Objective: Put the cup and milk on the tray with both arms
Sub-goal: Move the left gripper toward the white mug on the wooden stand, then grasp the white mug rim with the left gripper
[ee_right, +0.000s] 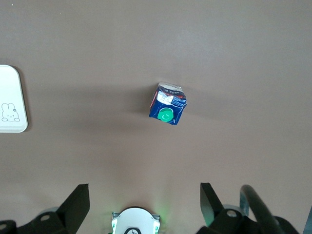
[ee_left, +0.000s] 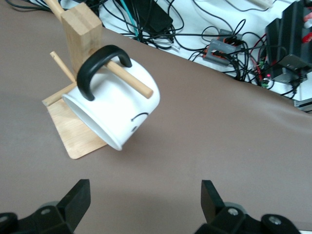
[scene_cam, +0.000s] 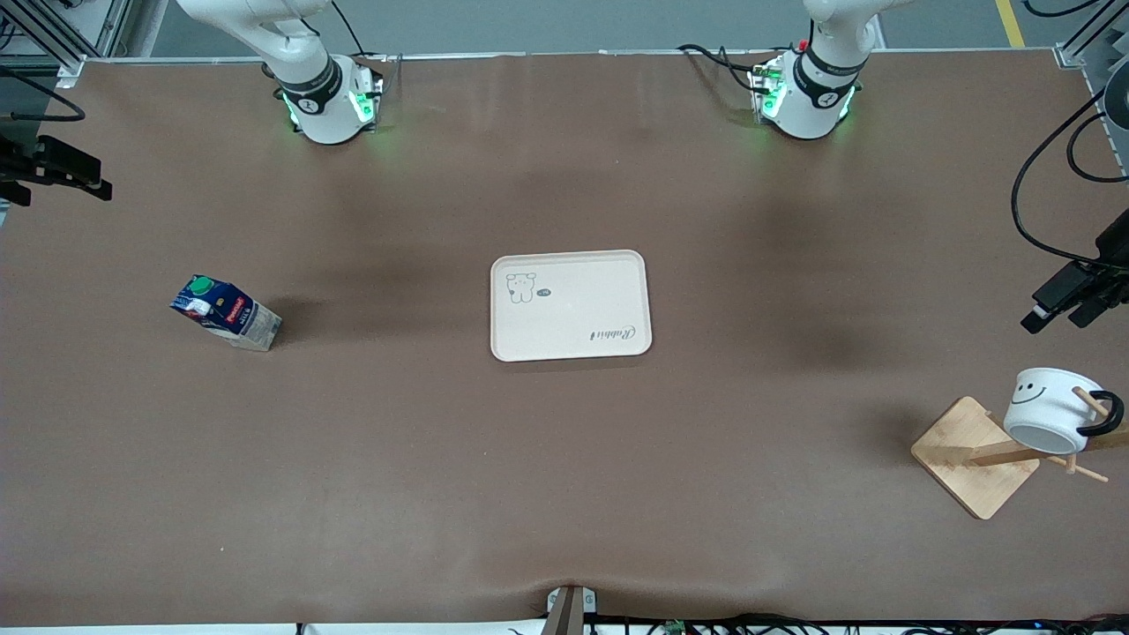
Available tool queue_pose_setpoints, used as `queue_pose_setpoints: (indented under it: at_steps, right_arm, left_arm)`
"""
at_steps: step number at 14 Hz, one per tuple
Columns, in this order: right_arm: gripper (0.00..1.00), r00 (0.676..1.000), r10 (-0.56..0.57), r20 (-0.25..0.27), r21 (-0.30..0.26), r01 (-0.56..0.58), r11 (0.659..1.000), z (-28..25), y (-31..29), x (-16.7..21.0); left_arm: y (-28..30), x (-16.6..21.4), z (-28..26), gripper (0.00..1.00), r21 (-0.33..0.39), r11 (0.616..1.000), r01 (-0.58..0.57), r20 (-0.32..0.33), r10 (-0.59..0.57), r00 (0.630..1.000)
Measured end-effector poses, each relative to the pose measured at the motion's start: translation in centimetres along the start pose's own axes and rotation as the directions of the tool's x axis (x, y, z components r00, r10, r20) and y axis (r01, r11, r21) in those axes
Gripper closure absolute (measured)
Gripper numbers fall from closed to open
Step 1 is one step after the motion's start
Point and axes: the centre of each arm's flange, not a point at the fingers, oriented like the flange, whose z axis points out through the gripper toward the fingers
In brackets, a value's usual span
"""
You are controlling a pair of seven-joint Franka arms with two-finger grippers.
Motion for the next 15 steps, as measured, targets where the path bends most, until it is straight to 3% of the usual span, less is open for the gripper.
queue_pose_setpoints:
  at_steps: [5,15]
  right_arm:
    - [0.0,1.0,0.003,0.003,0.001,-0.003,1.0,0.1,0.1,0.0]
    - [0.0,1.0,0.005,0.004,0.001,-0.005,1.0,0.2,0.3,0.0]
  left_arm:
    - [-6.7,-0.9,4.1,0.0,-0.098,0.995,-0.024,-0.057,0.018,0.998]
    - [-7.6,2.2,7.0,0.03,-0.171,0.984,-0.043,-0.129,0.021,0.991]
